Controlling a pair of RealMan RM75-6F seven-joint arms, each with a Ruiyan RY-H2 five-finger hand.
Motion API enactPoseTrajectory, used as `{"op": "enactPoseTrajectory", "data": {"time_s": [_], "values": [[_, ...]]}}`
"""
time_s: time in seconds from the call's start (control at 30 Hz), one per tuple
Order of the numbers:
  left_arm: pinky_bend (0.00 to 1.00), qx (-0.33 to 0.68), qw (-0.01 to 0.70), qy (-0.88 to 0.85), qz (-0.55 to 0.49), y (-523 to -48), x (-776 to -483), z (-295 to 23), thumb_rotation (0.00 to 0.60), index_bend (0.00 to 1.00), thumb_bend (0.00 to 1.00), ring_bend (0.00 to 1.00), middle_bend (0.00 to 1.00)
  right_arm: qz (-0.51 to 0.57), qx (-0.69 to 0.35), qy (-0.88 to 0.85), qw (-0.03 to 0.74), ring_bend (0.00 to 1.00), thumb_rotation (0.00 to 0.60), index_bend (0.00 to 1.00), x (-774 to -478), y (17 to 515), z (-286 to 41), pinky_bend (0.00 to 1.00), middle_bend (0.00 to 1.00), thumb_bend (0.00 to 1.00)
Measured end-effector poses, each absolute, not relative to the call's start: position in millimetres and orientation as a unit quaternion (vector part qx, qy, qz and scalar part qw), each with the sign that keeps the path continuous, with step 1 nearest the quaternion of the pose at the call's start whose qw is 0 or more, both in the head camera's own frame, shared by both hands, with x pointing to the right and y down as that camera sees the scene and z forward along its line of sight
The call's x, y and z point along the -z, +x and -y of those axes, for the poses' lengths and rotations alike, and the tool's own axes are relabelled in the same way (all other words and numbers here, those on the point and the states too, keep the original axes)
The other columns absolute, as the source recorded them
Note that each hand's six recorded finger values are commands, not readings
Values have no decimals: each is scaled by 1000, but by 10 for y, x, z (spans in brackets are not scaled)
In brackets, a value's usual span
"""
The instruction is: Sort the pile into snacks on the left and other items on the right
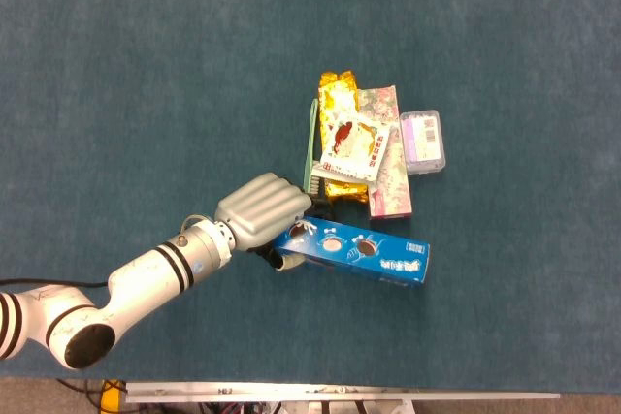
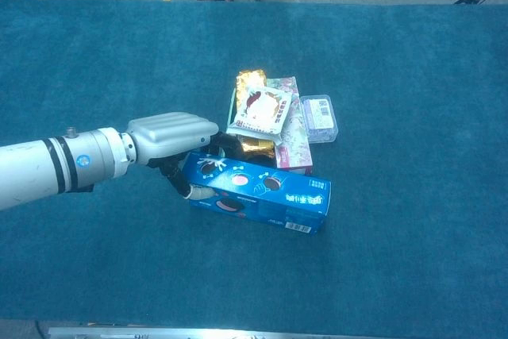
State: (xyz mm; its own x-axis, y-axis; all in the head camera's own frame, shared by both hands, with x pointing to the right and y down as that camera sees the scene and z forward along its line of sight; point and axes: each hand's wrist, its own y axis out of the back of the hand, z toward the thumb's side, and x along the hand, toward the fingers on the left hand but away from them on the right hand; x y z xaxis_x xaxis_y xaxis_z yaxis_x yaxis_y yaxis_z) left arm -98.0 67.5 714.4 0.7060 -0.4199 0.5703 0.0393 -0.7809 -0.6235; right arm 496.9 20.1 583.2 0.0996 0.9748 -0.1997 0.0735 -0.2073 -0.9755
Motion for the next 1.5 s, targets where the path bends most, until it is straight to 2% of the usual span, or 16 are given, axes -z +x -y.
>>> {"op": "enactPoseTrajectory", "data": {"time_s": [0.3,0.9,1.27,1.5], "values": [[465,384,307,-862,-121,-1193,-7122,-562,600,475,326,483,507,442,-503,-594,445,350,600,476,-5856,4956,-195,466,421,9],[470,469,335,-806,-136,-2146,-6895,-190,600,472,326,472,501,439,-499,-601,444,350,600,476,-5883,4880,-211,466,421,9],[470,500,333,-774,-200,-2578,-6813,73,600,469,326,469,498,437,-496,-604,445,350,600,476,-5884,4844,-222,465,421,9],[471,510,322,-763,-232,-2741,-6803,129,600,470,326,468,497,436,-498,-604,444,350,600,476,-5887,4840,-228,465,421,10]]}}
